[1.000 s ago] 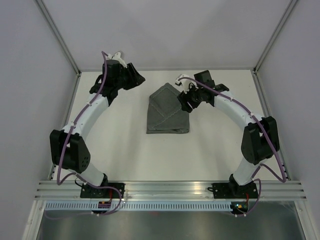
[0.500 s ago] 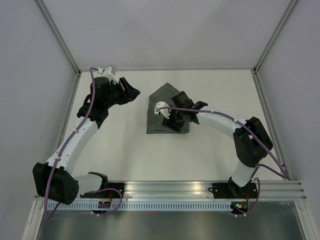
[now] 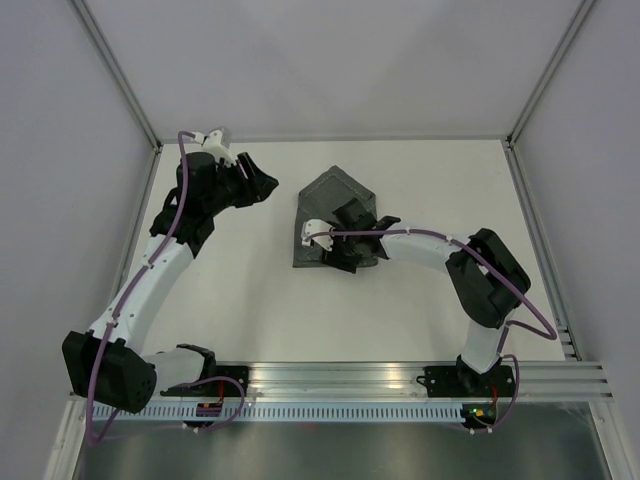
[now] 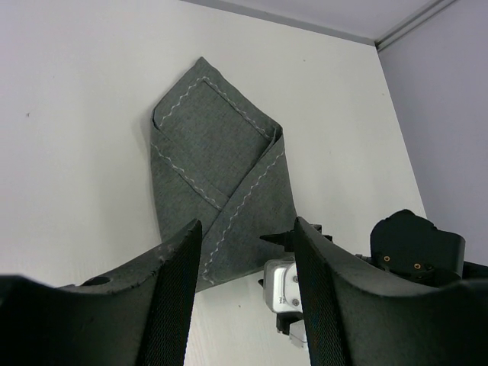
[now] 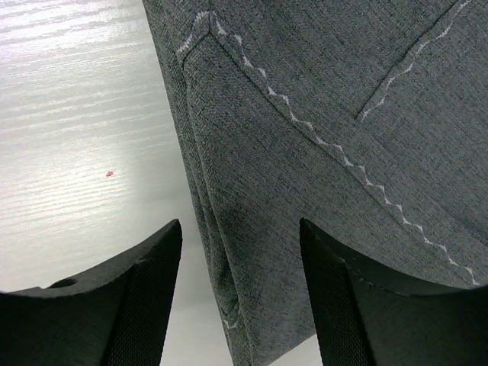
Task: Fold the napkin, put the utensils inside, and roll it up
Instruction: Roll the napkin at the center of the board.
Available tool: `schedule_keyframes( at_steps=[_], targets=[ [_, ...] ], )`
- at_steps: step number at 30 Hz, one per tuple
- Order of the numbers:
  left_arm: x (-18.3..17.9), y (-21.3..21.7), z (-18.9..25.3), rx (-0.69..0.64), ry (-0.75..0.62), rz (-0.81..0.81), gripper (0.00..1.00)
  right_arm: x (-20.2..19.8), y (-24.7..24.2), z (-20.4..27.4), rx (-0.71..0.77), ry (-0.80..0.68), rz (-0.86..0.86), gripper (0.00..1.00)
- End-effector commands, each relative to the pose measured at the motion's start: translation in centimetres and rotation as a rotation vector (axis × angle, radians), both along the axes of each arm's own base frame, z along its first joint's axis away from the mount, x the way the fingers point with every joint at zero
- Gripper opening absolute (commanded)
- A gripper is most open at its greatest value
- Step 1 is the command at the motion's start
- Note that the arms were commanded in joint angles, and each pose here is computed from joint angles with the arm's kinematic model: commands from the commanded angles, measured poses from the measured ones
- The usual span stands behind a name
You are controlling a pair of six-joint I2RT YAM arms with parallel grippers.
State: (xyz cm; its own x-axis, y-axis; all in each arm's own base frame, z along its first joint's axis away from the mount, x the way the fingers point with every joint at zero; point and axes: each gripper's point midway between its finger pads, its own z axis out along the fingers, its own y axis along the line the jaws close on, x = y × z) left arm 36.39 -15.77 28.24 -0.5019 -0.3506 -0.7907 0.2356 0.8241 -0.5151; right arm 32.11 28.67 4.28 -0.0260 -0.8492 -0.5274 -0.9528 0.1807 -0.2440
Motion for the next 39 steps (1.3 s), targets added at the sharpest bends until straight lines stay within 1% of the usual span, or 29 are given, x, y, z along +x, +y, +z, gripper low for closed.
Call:
schedule_keyframes(
  at_steps=[1, 7, 15, 20, 22, 28, 33, 35, 37, 39],
  targets=[
    [0.0, 0.4, 3.0, 0.04, -0.09, -0.013, 0.57, 1.6, 1.6, 1.3, 0.033, -0.071, 0.015, 0.69],
    [0.1, 0.6, 2.6, 0.064, -0.088, -0.011, 0.57, 1.8, 1.9, -0.5, 0.009, -0.056, 0.019, 0.69],
    [-0.2, 0.7, 2.1, 0.084, -0.082, -0.019, 0.57, 1.4, 1.6, -2.4, -0.016, -0.04, 0.036, 0.63],
    [-0.3, 0.6, 1.4, 0.093, -0.069, -0.037, 0.57, 0.9, 1.2, -3.5, -0.039, -0.009, 0.055, 0.56],
    [-0.3, 0.4, 1.1, 0.095, -0.062, -0.045, 0.57, 0.4, 1.0, -4.0, -0.045, 0.017, 0.064, 0.55],
    [-0.3, -0.2, 0.4, 0.1, -0.041, -0.086, 0.57, 0.1, 0.0, -5.1, -0.074, 0.093, 0.074, 0.48],
    [-0.3, -0.4, 0.1, 0.103, -0.033, -0.1, 0.57, -1.0, -0.5, -5.6, -0.113, 0.182, 0.105, 0.39],
    [-0.3, -0.4, -0.2, 0.106, -0.024, -0.103, 0.57, -1.1, -0.7, -6.1, -0.126, 0.202, 0.105, 0.33],
    [-0.3, -0.5, -0.4, 0.111, -0.023, -0.109, 0.56, -1.4, -1.0, -6.3, -0.143, 0.23, 0.109, 0.32],
    [-0.4, -0.8, -0.6, 0.118, -0.021, -0.12, 0.56, -2.2, -1.3, -6.6, -0.147, 0.279, 0.116, 0.27]
  ],
)
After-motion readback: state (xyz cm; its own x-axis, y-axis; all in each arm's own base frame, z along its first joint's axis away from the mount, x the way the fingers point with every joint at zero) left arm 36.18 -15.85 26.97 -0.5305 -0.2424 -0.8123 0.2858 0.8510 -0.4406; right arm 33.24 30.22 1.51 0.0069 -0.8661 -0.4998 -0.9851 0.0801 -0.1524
